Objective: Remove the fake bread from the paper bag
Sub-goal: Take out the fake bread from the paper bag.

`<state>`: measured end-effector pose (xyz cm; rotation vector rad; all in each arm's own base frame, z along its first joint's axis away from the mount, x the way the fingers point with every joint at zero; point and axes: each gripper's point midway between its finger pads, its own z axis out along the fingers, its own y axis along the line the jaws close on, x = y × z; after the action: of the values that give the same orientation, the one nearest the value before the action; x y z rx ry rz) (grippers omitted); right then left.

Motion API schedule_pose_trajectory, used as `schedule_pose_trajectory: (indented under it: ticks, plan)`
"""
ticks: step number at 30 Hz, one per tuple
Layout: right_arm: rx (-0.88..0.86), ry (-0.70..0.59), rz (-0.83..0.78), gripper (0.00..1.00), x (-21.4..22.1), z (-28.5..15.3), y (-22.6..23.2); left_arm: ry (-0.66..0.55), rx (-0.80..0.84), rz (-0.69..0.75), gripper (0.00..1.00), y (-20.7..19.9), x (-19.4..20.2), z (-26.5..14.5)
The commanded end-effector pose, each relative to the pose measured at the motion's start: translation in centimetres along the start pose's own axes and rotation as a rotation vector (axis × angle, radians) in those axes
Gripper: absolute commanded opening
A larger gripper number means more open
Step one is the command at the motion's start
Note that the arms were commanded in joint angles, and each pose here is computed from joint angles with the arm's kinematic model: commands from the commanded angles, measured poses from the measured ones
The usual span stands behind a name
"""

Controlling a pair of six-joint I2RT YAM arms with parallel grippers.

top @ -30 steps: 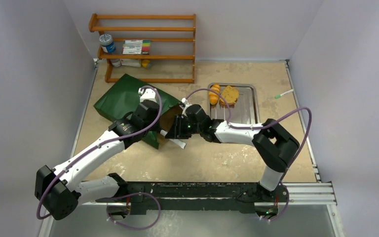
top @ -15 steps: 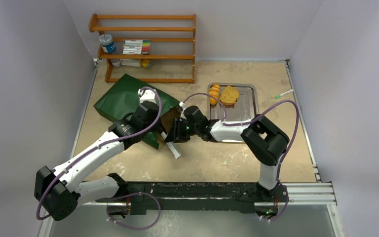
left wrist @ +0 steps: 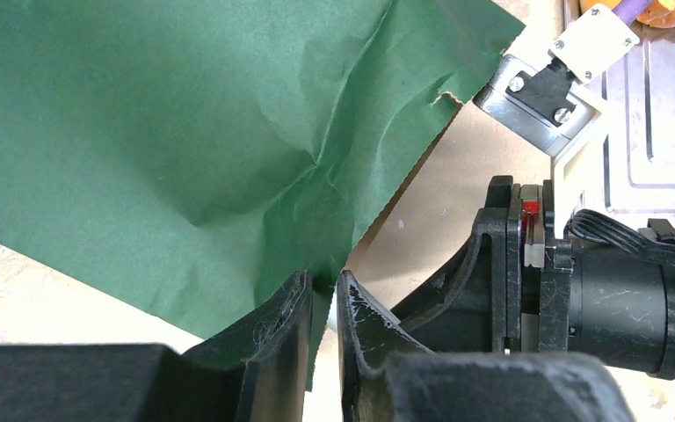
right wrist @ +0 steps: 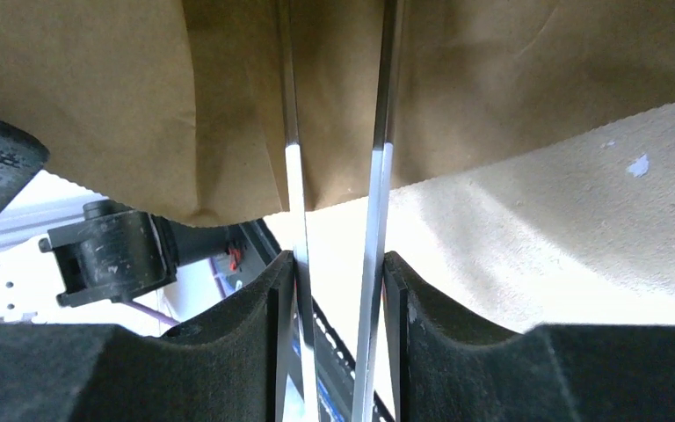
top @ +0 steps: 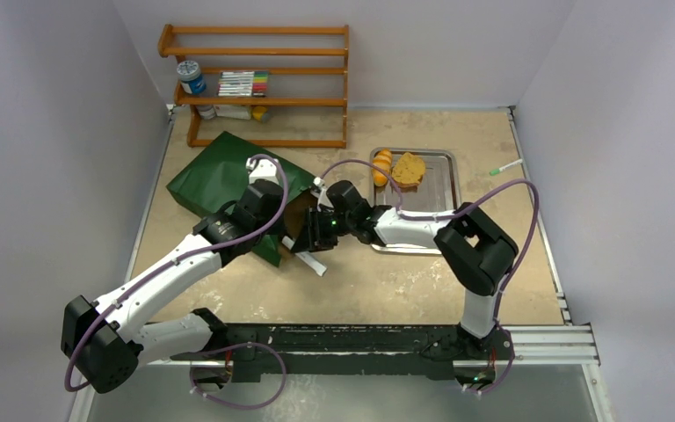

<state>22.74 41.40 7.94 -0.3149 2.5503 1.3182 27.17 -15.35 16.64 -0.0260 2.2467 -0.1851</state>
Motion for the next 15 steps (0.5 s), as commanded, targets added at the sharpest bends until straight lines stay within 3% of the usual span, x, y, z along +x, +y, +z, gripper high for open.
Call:
schedule_pose_trajectory:
  ticks: [1, 15]
  plan:
    - [-0.116, 0.022, -0.015, 0.41, -0.6, -2.2, 3.2, -0.079, 0.064, -0.015, 0.16, -1.5, -3.0, -0.9]
    - [-0.211, 0.093, 0.151, 0.42, -1.0, -4.4, 3.1, -0.084, 0.093, 0.0, 0.16, -1.6, -3.1, -1.7]
